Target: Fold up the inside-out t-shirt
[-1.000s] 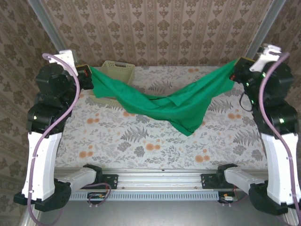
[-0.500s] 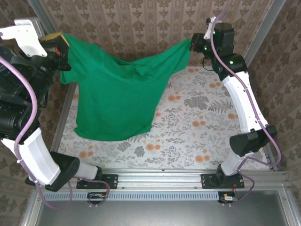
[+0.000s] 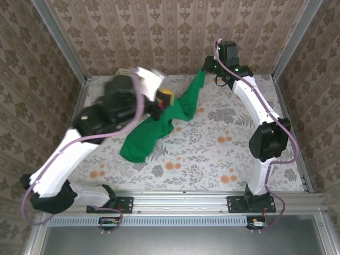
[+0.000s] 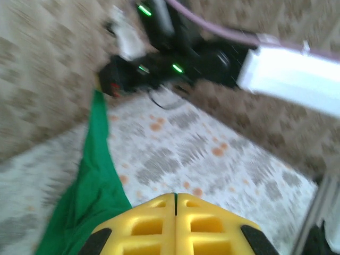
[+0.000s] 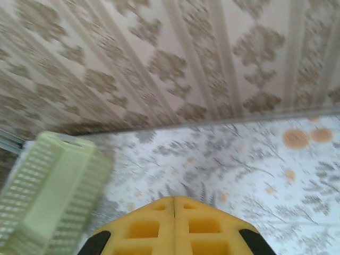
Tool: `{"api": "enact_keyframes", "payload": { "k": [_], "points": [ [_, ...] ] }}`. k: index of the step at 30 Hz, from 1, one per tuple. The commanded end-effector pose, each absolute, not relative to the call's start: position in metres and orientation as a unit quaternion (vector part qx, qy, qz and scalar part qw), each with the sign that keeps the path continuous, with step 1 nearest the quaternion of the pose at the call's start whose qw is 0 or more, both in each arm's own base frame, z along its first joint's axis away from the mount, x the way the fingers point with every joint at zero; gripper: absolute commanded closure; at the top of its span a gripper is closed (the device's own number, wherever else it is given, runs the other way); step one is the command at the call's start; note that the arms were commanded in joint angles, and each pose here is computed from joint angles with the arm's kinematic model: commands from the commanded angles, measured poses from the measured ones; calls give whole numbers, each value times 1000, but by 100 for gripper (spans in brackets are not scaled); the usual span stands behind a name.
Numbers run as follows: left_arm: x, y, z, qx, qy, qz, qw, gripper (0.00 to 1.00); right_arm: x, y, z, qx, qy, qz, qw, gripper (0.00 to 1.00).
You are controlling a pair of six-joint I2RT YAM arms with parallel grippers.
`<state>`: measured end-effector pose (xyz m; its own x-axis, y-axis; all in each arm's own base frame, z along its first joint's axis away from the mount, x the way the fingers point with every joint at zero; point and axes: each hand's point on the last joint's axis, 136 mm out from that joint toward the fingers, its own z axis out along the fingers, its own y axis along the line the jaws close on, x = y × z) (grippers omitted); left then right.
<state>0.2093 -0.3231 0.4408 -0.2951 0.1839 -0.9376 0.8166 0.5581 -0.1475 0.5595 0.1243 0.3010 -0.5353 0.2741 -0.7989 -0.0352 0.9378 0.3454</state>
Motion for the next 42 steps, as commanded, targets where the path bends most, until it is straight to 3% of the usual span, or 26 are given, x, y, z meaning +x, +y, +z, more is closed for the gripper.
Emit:
{"api": "enact_keyframes", "payload": {
  "k": [1,4,8,10,12,14,18,24,29,35,42],
  "points": [
    [193,-389,417,353,712,-387,467,100,561,79,293,104,868,128,469,100],
    [184,-443,362,362,726,-414,412,100,551,47,283,132,875,117,451,79],
    [179,-504,298,382,744,-414,360,100,519,4,286,174,880,97,432,42],
    [183,-525,266,382,759,-412,328,98,495,-13,295,195,874,91,435,33],
    [179,-536,254,388,762,-419,304,80,469,-23,302,209,870,88,438,29],
    [179,-527,253,384,772,-406,305,62,446,-26,300,215,872,80,433,26],
    [206,-465,249,326,806,-357,341,43,402,-7,270,218,888,95,395,26],
    [244,-297,202,194,900,-178,347,34,344,57,202,149,927,91,332,24],
    [234,-166,143,65,953,-85,285,29,315,141,159,16,953,87,289,19],
    [219,-118,88,-28,967,-123,223,24,301,210,111,-90,965,39,244,18],
    [223,-116,55,-61,969,-154,184,27,296,224,60,-103,977,-32,185,26]
  ]
}}
